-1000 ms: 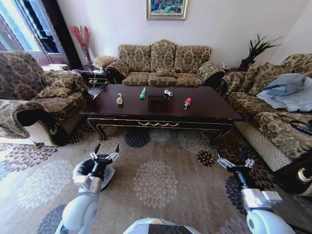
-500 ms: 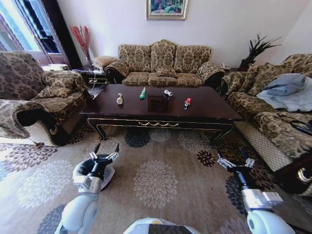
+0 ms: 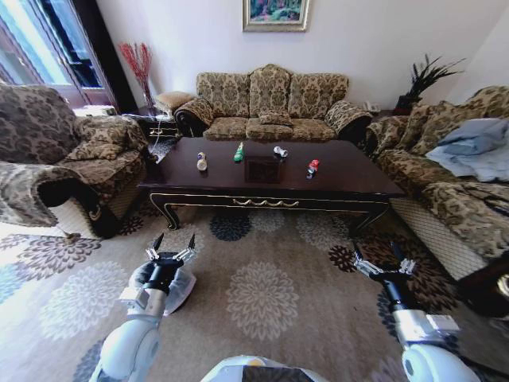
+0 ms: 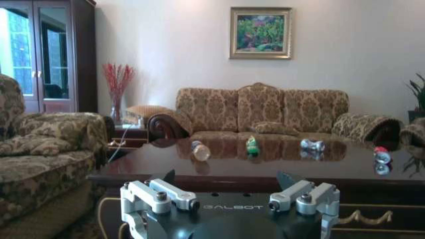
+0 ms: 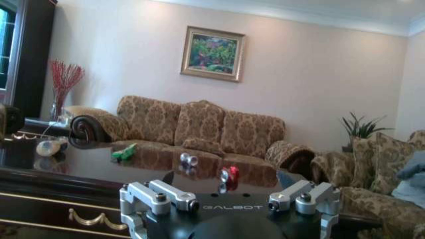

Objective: Move to the front of the table and place the trash on the table into the trash bin.

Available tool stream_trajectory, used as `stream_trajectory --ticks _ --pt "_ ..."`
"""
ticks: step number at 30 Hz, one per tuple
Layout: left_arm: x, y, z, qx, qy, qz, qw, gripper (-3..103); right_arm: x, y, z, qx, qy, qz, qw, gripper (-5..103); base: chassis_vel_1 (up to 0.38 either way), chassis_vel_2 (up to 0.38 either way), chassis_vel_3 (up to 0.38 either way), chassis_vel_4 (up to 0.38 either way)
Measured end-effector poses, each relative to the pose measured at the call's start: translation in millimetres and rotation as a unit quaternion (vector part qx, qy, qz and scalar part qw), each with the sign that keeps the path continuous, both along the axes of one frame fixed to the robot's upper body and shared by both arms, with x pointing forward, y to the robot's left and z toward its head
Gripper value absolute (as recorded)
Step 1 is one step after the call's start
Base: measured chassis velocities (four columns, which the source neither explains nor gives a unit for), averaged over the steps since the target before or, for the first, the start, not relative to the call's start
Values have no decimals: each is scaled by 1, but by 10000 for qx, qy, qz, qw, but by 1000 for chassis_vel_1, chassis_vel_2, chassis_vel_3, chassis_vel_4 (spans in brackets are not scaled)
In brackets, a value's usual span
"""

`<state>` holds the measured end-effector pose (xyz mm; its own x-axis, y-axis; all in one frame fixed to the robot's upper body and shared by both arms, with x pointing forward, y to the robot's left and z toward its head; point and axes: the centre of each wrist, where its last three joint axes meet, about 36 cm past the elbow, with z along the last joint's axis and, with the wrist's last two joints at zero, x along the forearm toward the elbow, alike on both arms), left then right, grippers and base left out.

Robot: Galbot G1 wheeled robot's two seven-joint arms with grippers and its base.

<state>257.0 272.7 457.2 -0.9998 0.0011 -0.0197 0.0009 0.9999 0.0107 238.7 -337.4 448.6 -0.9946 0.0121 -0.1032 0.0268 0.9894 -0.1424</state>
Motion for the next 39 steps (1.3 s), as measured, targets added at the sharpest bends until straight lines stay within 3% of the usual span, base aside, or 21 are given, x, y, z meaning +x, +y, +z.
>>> stream_trajectory --ticks 5,18,29,39 --pt "-1 -1 2 130 147 32 9998 100 -1 1 -3 -32 25 5 10000 100 282 304 -284 -287" --pt "-1 -1 1 136 192 37 9997 100 0 2 -8 4 61 10 10000 100 228 229 -230 -230" --pt "0 0 -7 121 295 57 9995 100 2 2 -12 148 42 17 9999 100 28 15 -30 -16" --pt "4 6 -19 115 577 97 9982 100 1 2 -12 158 40 -17 9999 100 0 0 0 0"
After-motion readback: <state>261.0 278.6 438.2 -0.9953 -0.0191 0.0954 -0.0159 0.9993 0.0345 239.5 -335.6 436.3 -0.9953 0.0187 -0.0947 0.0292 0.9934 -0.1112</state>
